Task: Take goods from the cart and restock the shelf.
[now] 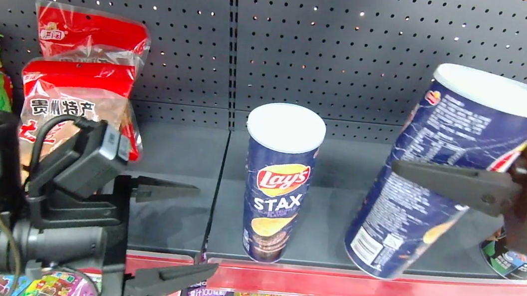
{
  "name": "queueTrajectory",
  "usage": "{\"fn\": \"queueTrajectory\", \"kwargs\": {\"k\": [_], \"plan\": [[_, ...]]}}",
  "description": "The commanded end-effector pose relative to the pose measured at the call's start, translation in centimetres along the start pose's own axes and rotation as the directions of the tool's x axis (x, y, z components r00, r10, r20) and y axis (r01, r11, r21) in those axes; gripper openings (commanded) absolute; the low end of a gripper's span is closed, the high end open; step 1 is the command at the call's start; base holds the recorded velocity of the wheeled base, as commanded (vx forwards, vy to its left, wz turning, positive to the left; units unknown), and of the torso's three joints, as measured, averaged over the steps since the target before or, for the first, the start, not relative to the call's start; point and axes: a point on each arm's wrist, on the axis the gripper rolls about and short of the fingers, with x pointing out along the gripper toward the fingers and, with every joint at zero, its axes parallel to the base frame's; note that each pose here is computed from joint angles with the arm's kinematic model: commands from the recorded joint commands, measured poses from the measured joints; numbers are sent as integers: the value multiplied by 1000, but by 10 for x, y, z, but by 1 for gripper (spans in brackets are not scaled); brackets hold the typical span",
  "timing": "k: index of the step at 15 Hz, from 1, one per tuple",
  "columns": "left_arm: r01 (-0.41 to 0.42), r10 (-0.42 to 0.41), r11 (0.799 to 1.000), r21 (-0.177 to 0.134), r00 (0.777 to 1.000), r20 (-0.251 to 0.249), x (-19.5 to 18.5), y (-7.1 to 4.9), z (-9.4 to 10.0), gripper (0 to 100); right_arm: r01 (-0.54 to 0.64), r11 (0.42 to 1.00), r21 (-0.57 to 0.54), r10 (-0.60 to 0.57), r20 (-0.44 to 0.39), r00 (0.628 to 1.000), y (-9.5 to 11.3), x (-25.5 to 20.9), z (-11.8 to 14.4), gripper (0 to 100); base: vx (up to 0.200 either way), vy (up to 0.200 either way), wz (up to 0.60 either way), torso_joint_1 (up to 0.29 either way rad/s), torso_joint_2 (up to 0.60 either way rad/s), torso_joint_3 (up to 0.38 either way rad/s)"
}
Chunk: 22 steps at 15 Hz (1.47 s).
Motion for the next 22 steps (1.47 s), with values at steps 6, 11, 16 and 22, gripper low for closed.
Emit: {"fn": "queueTrajectory", "kwargs": {"k": [6, 11, 16, 22], "plan": [[-124, 130, 988, -91, 990, 61, -51, -26, -10, 100, 26, 1000, -2, -26, 14, 1000, -46, 92, -1, 0, 0, 0, 0, 0, 0, 0], [-141, 147, 986, -91, 987, 61, -52, -25, -10, 100, 22, 999, -46, -22, 9, 1000, -60, 126, -1, 0, 0, 0, 0, 0, 0, 0], [-151, 158, 985, -86, 985, 74, -51, -24, -5, 100, 30, 998, -63, -29, 22, 999, -72, 155, 1, 0, 0, 0, 0, 0, 0, 0], [-153, 160, 985, -83, 984, 76, -51, -24, -4, 100, 25, 998, -62, -23, 26, 999, -78, 173, -1, 0, 0, 0, 0, 0, 0, 0]]}}
